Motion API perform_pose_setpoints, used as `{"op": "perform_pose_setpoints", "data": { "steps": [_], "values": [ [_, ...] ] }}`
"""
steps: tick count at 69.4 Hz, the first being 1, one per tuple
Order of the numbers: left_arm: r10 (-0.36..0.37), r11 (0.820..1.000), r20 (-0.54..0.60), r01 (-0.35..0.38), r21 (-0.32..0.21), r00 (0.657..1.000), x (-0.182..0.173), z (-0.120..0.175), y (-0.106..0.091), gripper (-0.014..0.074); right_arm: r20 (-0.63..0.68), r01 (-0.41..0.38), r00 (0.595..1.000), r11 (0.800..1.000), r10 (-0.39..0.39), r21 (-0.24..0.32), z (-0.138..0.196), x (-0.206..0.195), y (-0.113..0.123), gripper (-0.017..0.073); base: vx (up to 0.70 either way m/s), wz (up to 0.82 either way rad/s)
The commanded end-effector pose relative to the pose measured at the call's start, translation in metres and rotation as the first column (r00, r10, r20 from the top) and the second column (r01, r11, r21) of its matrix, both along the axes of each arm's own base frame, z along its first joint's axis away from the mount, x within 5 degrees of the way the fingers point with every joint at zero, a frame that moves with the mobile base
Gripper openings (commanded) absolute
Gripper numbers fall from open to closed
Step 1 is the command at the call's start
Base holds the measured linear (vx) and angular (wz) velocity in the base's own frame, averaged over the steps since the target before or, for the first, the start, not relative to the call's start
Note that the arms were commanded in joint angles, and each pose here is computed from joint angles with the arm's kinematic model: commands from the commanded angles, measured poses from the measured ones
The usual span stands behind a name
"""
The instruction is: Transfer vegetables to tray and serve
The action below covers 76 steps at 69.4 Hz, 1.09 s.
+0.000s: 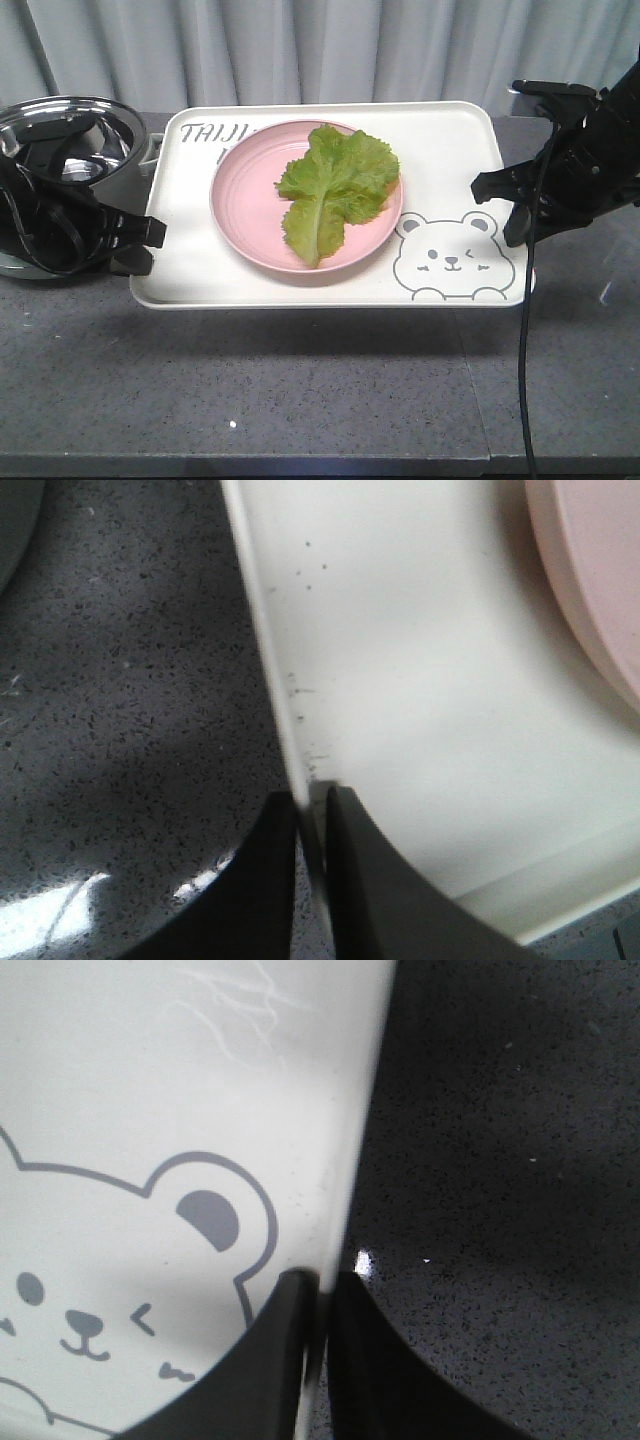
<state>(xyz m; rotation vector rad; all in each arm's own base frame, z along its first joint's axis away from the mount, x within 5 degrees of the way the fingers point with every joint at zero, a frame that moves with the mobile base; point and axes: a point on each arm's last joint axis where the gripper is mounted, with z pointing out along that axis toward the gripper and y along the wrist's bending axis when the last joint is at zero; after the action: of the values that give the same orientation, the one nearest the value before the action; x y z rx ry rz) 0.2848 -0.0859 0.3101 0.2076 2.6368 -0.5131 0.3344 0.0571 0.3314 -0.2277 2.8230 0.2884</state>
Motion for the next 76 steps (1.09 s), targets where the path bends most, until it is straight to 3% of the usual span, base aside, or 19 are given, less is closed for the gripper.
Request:
{"op": "perform_pose_setpoints", "data": {
  "steps": [1,76],
  "values": [
    [-0.001,0.994,0.094,0.011,-0.112,0.996,-0.0054,0.0264,-0.0094,-0.0006,0.114,-0.028,0.993,0.997,0.019,0.078,0.0266,-0.0071,0.0076,-0.0006,0.0,0.0],
    [0.0,0.994,0.095,0.011,-0.112,0.996,-0.0053,0.0264,-0.0094,-0.0006,0.108,-0.03,0.994,0.997,0.021,0.077,0.0264,-0.0077,0.0076,-0.0006,0.0,0.0]
  ]
}}
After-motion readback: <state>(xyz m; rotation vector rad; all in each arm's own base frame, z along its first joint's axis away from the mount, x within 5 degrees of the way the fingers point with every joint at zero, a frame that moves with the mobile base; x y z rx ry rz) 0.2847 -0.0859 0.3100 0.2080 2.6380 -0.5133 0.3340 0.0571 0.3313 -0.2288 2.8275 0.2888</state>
